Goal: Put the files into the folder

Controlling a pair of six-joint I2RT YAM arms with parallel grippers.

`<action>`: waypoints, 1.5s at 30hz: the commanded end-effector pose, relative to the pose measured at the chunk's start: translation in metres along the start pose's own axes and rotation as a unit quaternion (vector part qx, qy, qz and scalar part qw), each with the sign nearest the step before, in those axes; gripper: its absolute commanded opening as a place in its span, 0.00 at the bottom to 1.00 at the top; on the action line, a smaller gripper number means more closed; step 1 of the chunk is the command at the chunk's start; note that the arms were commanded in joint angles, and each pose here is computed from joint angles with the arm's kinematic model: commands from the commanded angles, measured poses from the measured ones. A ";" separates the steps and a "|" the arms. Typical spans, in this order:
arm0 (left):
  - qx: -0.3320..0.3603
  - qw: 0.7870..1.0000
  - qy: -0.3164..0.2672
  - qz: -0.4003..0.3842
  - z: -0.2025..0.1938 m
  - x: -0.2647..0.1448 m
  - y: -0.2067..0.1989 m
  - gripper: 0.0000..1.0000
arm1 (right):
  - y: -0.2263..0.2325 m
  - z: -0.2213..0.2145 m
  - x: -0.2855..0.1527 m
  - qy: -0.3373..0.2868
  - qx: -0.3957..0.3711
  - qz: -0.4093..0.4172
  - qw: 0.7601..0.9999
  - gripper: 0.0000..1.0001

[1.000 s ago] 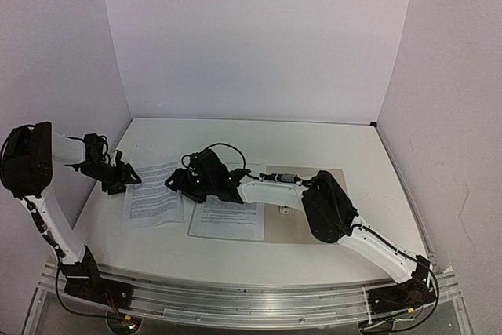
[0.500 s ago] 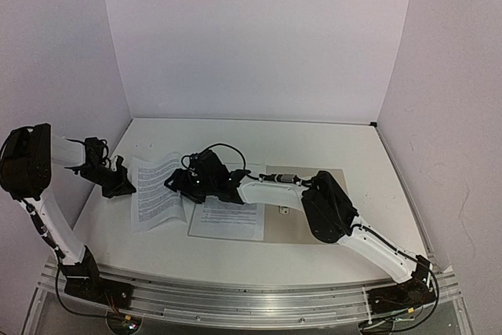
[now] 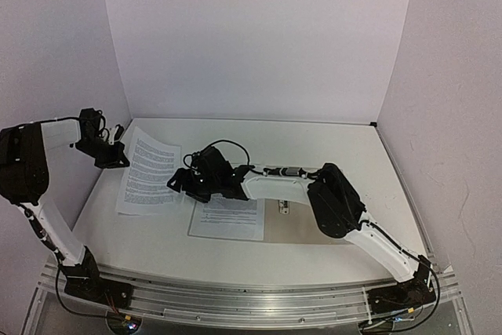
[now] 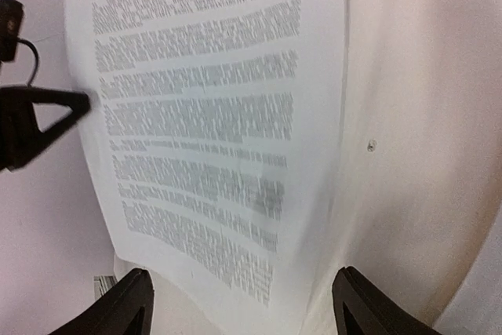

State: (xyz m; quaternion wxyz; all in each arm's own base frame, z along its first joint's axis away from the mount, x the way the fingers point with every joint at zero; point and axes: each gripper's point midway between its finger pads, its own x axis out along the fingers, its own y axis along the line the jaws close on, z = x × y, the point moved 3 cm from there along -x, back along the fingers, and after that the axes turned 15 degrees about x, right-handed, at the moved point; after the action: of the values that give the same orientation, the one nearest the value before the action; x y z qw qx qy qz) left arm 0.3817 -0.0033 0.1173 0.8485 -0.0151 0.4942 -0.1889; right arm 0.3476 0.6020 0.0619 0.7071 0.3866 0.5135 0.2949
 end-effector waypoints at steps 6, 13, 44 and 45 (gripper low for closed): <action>0.314 0.947 -0.045 0.054 0.095 -0.076 -0.091 0.00 | 0.093 0.057 -0.134 -0.071 -0.119 0.039 0.990 0.91; 0.442 0.888 -0.090 0.094 0.139 -0.133 -0.158 0.00 | 0.067 0.079 -0.213 -0.125 -0.221 0.063 0.965 0.98; 0.498 0.807 -0.300 -0.107 0.162 -0.271 -0.293 0.00 | 0.119 0.137 -0.269 -0.246 -0.348 0.415 0.804 0.97; 0.497 0.807 -0.299 -0.109 0.162 -0.271 -0.293 0.00 | 0.122 0.136 -0.269 -0.240 -0.352 0.420 0.801 0.95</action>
State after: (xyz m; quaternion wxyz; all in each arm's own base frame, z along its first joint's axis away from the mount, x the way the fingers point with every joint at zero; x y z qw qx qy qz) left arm 0.3289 -0.2111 0.4555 0.8153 0.3135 0.0969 -0.4771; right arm 0.4044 0.4091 0.3025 0.7375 0.3453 -0.0050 0.5804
